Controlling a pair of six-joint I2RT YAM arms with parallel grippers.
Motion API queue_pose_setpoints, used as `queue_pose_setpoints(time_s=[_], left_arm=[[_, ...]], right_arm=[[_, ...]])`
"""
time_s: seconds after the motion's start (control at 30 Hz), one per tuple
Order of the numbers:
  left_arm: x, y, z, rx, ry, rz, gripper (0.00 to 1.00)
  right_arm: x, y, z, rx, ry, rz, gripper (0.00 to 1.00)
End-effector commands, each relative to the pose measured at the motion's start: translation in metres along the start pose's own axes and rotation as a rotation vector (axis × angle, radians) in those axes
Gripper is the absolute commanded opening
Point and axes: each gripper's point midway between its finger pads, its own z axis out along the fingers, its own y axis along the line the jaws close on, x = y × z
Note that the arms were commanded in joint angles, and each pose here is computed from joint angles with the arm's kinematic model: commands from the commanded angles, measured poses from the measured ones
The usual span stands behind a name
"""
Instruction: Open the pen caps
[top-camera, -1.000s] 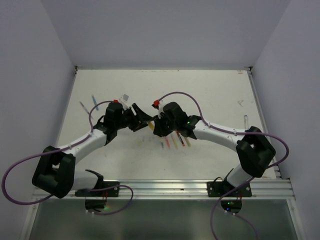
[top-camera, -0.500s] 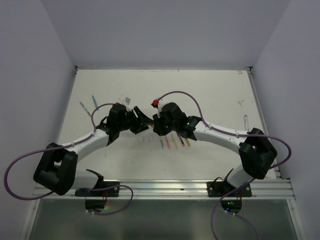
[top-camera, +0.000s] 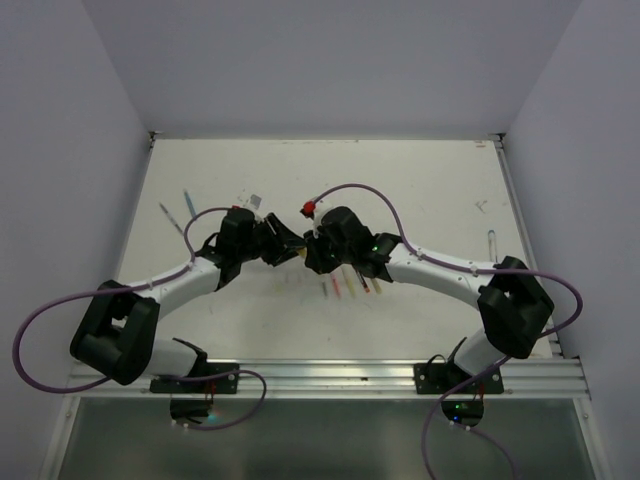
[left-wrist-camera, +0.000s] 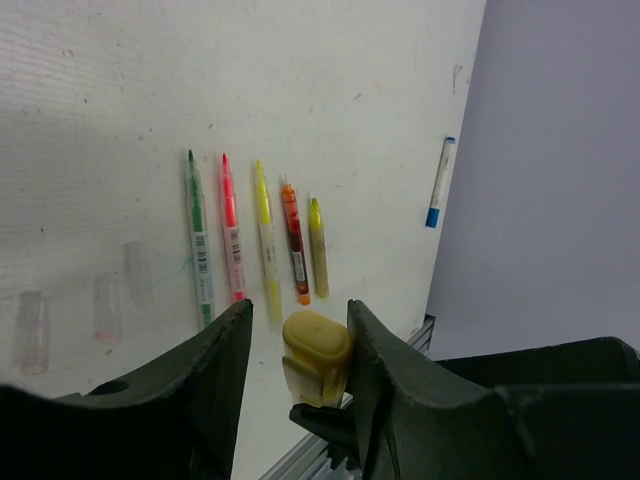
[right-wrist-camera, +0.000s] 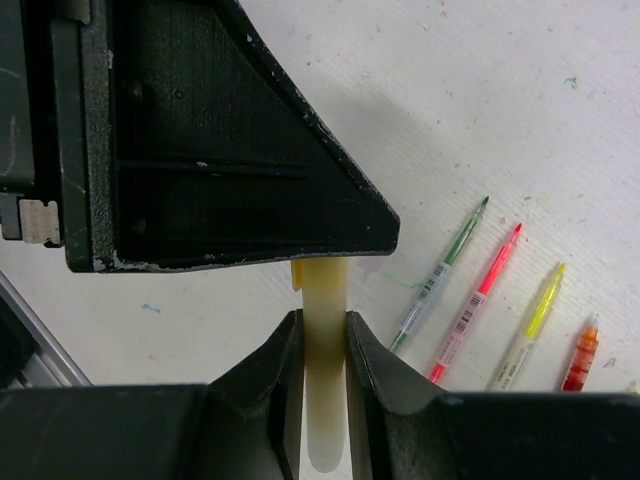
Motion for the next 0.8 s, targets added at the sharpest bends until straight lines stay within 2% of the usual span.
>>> queue_pose_setpoints(time_s=[0.0,0.13,0.17,0.23,0.3,0.5,0.53,0.63,0.77], left_arm=[[-0.008,-0.018,0.002,0.063,-0.035,0.014,0.45],[-0.006,-0.02,0.001,0.072,-0.031,0.018,0.28],[-0.005,-0.019,0.0,0.073,-0.028,0.017,0.21],[-0.003,-0.021,0.0,0.086,-0.025,0.019,0.13],[-0.001,-0.019,0.0,0.087,-0.018,0.016,0.01],[0.005,-0.018,-0.002,0.095,-0.003,0.025,0.0],[0.005,-0.017,-0.002,0.095,-0.003,0.022,0.0],[0.003,-0.023,-0.005,0.113,-0.012,0.019,0.0],[-0.001,-0.035,-0.007,0.139,-0.021,0.018,0.0]], right_arm=[[-0.032,0.016,-0.007,-0.052,-0.09,0.001,0.0],[-0.033,0.016,-0.005,-0.051,-0.098,0.007,0.0],[-0.033,0.017,-0.005,-0.055,-0.1,0.009,0.0],[-0.034,0.016,-0.004,-0.048,-0.102,0.015,0.0],[-0.036,0.016,-0.004,-0.042,-0.107,0.017,0.0],[-0.036,0.013,-0.003,-0.029,-0.108,0.015,0.0],[-0.035,0.012,-0.002,-0.024,-0.104,0.012,0.09],[-0.026,0.009,0.001,-0.021,-0.088,0.008,0.27],[-0.015,0.005,0.006,-0.007,-0.057,0.0,0.29]])
